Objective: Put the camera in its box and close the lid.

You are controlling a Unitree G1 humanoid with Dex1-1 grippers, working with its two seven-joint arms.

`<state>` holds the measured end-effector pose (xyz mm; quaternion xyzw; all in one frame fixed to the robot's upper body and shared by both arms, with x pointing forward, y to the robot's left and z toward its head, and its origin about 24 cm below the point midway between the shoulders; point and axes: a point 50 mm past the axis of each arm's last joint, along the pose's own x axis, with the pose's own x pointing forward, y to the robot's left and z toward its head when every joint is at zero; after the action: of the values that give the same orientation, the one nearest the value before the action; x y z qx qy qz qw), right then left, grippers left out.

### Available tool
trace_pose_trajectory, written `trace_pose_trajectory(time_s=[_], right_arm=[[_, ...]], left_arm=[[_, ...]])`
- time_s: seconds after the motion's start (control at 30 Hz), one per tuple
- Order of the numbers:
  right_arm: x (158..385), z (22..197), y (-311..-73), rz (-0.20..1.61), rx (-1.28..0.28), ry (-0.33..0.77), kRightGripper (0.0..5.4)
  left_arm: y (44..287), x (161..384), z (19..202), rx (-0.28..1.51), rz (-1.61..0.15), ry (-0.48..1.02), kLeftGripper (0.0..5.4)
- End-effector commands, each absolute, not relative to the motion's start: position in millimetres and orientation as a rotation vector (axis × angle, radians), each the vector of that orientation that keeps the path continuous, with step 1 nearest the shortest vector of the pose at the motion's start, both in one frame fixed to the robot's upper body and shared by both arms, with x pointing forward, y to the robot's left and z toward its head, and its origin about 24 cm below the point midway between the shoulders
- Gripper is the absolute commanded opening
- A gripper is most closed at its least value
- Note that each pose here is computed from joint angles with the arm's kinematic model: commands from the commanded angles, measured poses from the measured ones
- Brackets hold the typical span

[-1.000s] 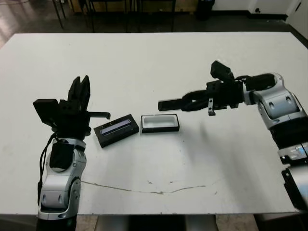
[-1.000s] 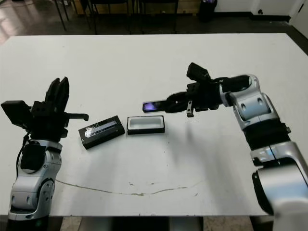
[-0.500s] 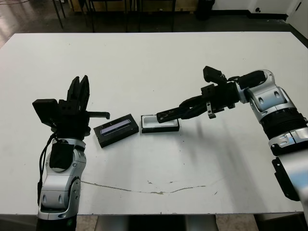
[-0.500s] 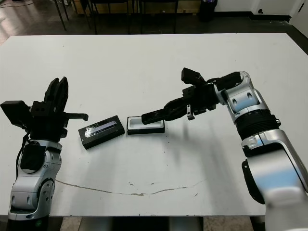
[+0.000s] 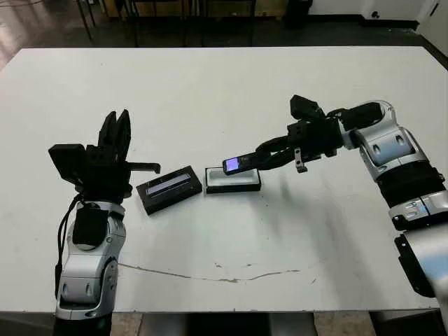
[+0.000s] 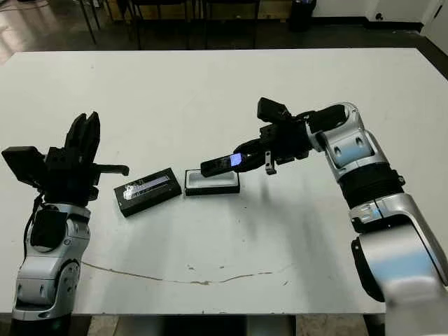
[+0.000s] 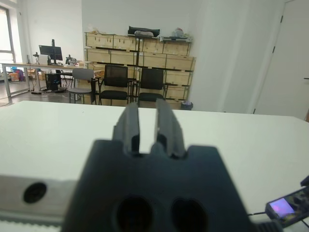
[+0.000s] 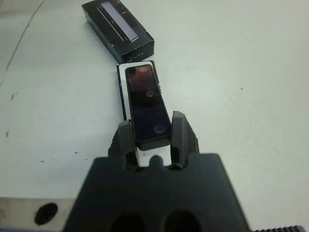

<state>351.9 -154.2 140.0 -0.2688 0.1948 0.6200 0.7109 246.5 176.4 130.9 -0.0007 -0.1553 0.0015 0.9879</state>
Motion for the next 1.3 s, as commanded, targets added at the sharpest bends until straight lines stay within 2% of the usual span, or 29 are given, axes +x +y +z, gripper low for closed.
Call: trace_pose_trajectory(time_s=[0.03,0.33,0.83,1.3], right_arm=[[350.1,130.5,-154.1,1.385,-0.592,0.458,0.0],[348.9,123.9,-149.1,1.383,-0.65,0.464,0.0],[344.8,108.0,-142.8,1.403,-0.66,0.466,0.0],[343.1,105.0,-128.0,1.423,-0.646,0.49,0.0]], left_arm=[[177.9,246.0,124.6,0.001,0.019,-0.275,0.0],[178.1,246.0,124.5,-0.003,0.017,-0.278,0.0],[177.3,245.9,124.6,-0.002,0.017,-0.279,0.0],[176.8,245.4,123.9,0.003,0.019,-0.279,0.0]])
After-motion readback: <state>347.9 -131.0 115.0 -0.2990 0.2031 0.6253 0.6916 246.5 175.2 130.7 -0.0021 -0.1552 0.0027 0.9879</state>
